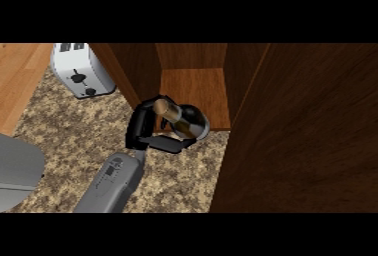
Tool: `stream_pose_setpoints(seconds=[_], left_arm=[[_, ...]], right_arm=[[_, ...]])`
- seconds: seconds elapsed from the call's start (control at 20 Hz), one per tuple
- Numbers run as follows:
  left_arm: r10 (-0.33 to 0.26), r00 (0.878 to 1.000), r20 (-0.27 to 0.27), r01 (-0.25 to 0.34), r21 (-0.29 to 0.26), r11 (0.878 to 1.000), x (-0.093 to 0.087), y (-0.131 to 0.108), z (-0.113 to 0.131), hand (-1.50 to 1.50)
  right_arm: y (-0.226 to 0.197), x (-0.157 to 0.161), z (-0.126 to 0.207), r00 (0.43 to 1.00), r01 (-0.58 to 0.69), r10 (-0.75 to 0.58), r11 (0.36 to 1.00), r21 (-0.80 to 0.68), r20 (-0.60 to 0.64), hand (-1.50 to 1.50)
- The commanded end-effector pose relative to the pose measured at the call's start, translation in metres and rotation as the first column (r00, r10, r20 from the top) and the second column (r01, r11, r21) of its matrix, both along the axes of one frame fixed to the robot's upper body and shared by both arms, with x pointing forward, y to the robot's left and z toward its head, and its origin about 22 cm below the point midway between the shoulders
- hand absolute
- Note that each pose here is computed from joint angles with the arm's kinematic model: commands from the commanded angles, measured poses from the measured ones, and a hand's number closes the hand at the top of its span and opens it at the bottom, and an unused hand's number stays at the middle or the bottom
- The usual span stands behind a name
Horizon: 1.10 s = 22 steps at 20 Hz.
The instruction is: Pick up the wine, place it into the cabinet and close the cabinet
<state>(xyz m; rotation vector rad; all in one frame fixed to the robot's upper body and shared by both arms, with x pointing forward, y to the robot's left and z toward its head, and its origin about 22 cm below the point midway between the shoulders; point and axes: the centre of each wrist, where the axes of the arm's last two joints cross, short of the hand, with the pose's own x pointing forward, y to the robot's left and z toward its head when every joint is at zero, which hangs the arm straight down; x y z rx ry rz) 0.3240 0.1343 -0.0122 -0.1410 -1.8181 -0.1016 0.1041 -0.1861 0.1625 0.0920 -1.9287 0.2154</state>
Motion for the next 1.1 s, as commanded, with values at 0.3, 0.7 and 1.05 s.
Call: stream_pose_setpoints(seconds=[0.3,0.7,1.05], left_arm=[[-0.004,0.999,-0.042,0.004,-0.004,1.0,0.044,-0.036,0.027,1.5],[0.041,0.996,-0.079,-0.034,0.081,0.996,0.071,-0.044,0.027,1.5],[0.094,0.982,-0.163,-0.074,0.122,0.99,0.079,-0.033,0.015,1.5]], right_arm=[[-0.006,-0.028,0.03,0.996,-0.088,0.088,0.989,0.123,0.009,-1.5],[-0.005,-0.021,0.022,0.996,-0.088,0.086,0.988,0.126,0.021,-1.5],[-0.005,-0.028,0.028,0.994,-0.113,0.112,0.985,0.132,0.013,-1.5]])
